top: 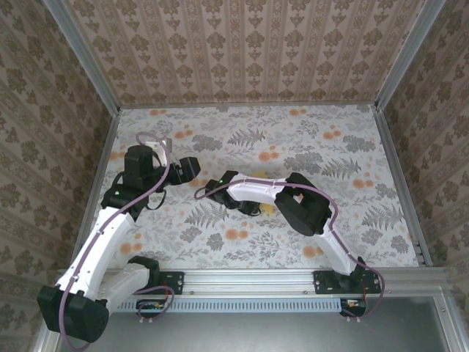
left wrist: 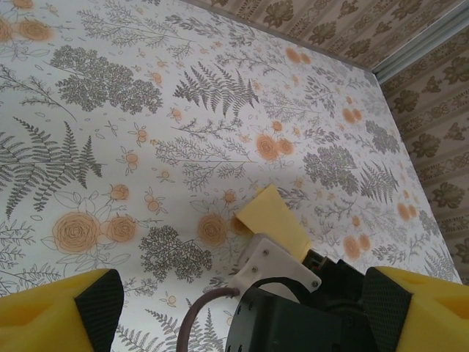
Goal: Fold a paper plane with a square sheet of paper (fold left side to right side)
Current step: Turn over the paper at the center of the table.
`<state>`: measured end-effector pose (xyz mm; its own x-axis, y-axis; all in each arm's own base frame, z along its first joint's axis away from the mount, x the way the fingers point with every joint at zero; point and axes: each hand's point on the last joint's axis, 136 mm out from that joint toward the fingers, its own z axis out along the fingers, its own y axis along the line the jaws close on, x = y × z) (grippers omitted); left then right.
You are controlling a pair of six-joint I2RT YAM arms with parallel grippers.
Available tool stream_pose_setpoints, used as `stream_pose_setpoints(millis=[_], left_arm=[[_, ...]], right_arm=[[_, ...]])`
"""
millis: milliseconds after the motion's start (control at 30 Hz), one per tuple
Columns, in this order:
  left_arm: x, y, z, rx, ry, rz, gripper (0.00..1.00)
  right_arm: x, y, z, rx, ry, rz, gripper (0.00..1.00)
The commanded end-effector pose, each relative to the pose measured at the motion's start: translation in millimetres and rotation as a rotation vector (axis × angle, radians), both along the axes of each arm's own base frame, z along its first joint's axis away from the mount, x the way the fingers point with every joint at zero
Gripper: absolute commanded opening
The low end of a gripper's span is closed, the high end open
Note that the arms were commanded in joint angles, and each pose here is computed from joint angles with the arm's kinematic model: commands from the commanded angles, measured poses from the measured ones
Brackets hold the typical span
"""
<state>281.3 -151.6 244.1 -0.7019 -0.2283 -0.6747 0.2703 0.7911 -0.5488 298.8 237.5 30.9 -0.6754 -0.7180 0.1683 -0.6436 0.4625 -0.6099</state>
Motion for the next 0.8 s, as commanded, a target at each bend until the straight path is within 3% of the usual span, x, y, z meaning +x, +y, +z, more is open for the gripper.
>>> stream_pose_setpoints(millis=[0, 167, 367, 767], left_arm=[[-0.4, -3.1, 9.9, -0.019, -0.026, -0.028, 0.88], [-1.8, -10.7, 14.1, -0.068, -0.021, -0.056, 0.89], [-3.0, -26.1, -3.9, -0.128, 0.05, -0.111, 0.9], [-1.8, -95.5, -65.6, -0.201, 0.232, -0.25, 0.85]], right_arm=[[-20.9, 9.6, 1.1, 0.088, 0.103, -0.043, 0.4], [-30.8, 17.7, 17.2, 0.237, 0.126, -0.11, 0.53], [-39.5, 14.4, 45.1, 0.409, 0.101, -0.176, 0.81], [-19.2, -32.8, 103.2, 0.963, -0.111, -0.386, 1.0]])
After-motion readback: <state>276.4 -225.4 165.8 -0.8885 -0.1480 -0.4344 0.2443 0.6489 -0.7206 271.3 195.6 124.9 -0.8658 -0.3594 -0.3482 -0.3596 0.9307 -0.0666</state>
